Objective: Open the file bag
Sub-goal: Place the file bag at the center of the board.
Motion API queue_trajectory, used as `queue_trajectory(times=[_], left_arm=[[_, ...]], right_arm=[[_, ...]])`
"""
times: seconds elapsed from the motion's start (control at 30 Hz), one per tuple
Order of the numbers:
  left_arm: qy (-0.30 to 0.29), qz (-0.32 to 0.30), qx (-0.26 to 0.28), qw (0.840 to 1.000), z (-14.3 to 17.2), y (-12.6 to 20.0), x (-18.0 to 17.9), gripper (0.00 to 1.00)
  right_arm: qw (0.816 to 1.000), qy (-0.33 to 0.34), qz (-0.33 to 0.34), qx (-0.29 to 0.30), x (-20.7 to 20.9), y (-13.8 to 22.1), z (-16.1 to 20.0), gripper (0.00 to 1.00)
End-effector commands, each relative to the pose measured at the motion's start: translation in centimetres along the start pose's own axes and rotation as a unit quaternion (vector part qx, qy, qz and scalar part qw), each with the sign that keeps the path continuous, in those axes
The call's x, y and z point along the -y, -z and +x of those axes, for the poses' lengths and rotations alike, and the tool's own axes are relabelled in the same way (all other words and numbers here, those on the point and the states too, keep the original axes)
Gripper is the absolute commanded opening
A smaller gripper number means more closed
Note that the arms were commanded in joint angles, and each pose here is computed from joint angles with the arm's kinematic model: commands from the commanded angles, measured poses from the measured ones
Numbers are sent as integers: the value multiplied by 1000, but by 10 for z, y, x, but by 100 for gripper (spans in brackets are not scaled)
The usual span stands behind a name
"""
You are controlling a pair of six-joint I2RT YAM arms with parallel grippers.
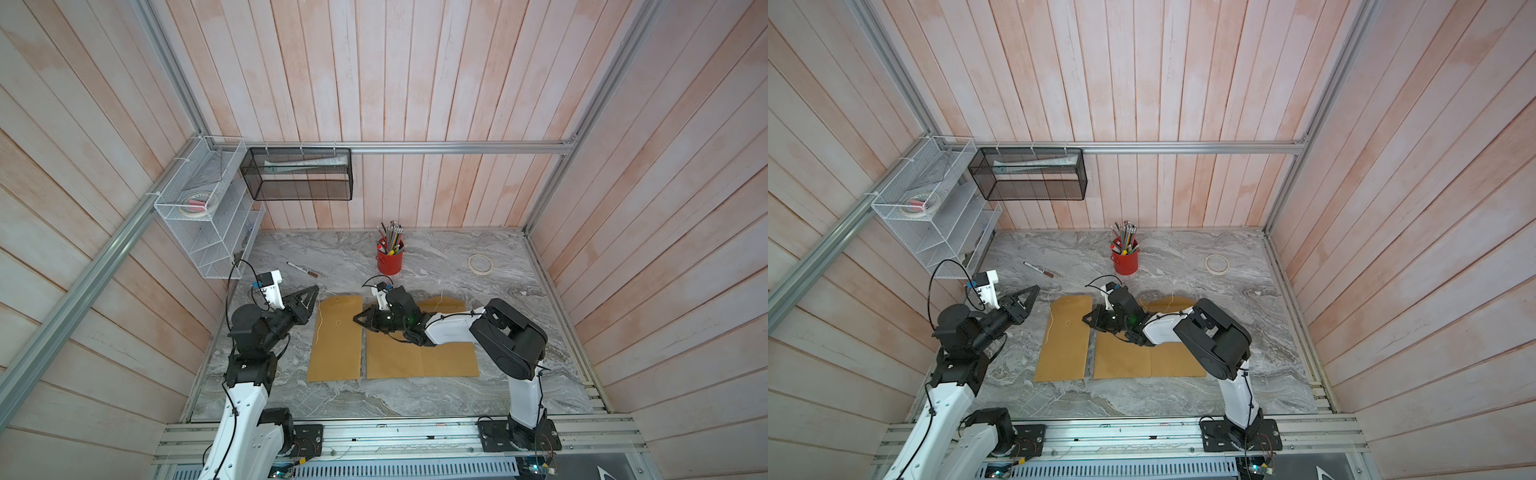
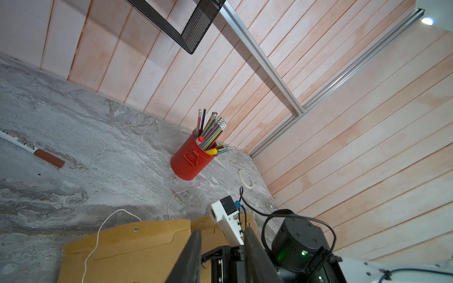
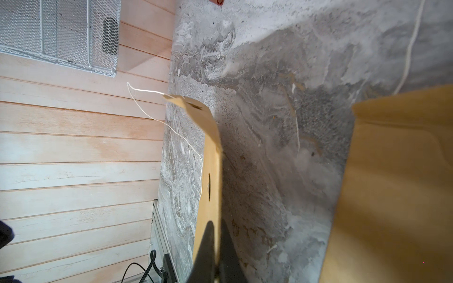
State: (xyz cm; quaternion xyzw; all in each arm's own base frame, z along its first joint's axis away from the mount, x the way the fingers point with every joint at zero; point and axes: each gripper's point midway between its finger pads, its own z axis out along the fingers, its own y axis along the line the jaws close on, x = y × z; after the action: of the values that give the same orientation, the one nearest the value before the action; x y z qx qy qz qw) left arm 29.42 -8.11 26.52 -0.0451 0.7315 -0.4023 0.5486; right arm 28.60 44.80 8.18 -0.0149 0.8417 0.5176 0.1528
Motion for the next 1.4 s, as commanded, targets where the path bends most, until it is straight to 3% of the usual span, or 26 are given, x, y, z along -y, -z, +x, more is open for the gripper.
queue_trajectory(times=[0.0,0.57,1.37], left_arm=[[-12,-3,5,1000,-2,2,-1,32],[-10,-2,5,1000,0,2,-1,32],[-4,2,5,1000,3,2,-3,32]], right_arm=[[1000,-3,9,1,10,-4,3,9],[1000,-12,27,-1,20,-3,4,32],[997,6,71,-5,25,-12,-9,43]])
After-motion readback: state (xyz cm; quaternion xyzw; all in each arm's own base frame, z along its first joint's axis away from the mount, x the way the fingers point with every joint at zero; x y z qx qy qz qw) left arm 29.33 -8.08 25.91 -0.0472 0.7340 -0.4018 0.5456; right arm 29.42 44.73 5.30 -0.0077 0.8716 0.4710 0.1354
